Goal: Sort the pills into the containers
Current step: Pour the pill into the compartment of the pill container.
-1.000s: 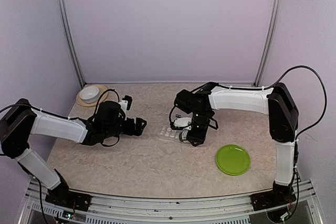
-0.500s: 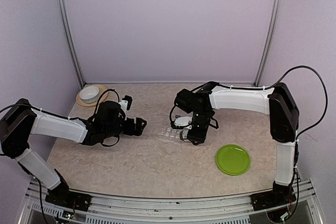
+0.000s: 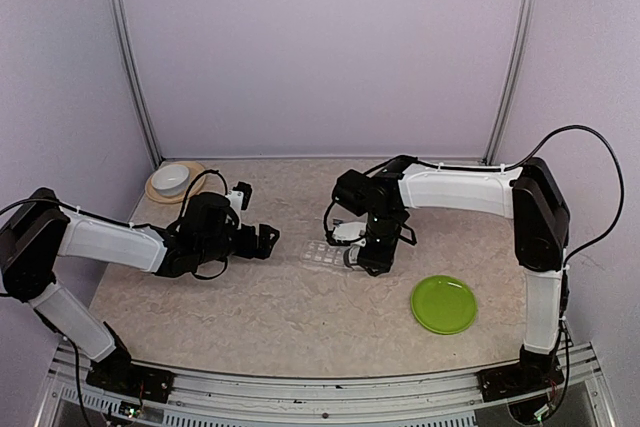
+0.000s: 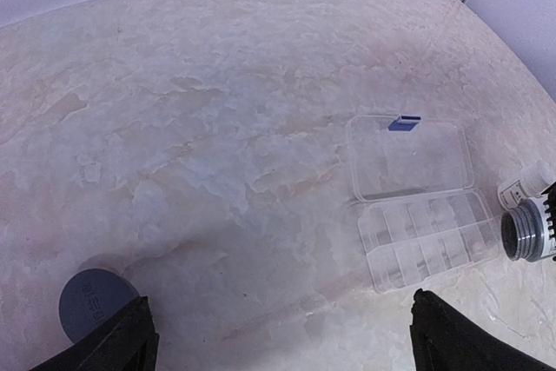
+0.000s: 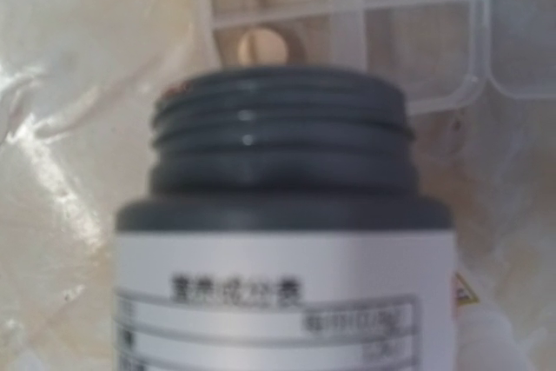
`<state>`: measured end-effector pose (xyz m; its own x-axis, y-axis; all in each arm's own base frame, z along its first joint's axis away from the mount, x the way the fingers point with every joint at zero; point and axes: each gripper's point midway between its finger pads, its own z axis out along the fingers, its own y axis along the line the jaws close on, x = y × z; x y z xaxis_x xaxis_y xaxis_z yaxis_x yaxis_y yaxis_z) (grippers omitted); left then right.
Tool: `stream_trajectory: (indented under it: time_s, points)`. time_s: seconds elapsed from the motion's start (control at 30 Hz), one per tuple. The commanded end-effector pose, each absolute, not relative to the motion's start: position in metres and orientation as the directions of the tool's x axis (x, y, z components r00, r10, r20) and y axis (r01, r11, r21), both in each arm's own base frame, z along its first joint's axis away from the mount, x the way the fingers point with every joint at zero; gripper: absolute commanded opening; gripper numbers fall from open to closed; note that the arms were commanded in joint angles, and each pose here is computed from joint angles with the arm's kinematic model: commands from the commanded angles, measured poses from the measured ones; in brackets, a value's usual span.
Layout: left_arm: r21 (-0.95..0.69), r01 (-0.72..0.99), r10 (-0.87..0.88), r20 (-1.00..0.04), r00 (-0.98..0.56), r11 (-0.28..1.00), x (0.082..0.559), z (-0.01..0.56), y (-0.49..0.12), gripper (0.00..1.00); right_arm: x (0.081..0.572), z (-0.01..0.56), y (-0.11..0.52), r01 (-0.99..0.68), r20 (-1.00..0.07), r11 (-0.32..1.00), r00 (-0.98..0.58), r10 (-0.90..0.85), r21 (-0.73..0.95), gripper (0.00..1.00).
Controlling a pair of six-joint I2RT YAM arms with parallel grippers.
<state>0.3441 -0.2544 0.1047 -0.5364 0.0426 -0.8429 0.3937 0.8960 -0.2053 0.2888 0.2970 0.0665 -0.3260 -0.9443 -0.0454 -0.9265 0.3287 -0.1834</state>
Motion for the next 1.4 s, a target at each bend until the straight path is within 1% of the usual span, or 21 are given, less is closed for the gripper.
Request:
stream_trajectory:
  time_s: [0.0, 0.4, 0.67, 1.0, 1.17, 1.37]
  points:
    - [-0.215, 0.393, 0.031, -0.846, -0.532, 0.894, 0.346, 0.106, -0.257, 0.99, 0.287, 0.07, 0.289, -0.929, -0.022, 0.317, -0.319, -0.948, -0.189, 0.0]
    - [-0.214, 0.393, 0.033, -0.844, -0.535, 0.894, 0.346, 0.105, -0.257, 0.99, 0.283, 0.054, 0.283, -0.936, 0.023, 0.31, -0.318, -0.948, -0.17, 0.0]
    - [-0.215, 0.393, 0.032, -0.844, -0.536, 0.894, 0.346, 0.104, -0.258, 0.99, 0.286, 0.056, 0.286, -0.935, 0.014, 0.308, -0.315, -0.949, -0.178, 0.0]
    - [-0.216, 0.395, 0.032, -0.845, -0.533, 0.893, 0.346, 0.106, -0.258, 0.99, 0.301, 0.086, 0.299, -0.922, -0.092, 0.304, -0.29, -0.953, -0.239, 0.0]
    - [-0.214, 0.392, 0.033, -0.843, -0.537, 0.895, 0.346, 0.104, -0.258, 0.99, 0.304, 0.092, 0.299, -0.917, -0.105, 0.305, -0.287, -0.952, -0.258, 0.0]
    - [-0.215, 0.392, 0.034, -0.841, -0.539, 0.895, 0.346, 0.102, -0.258, 0.99, 0.307, 0.11, 0.307, -0.911, -0.166, 0.309, -0.272, -0.948, -0.273, 0.0]
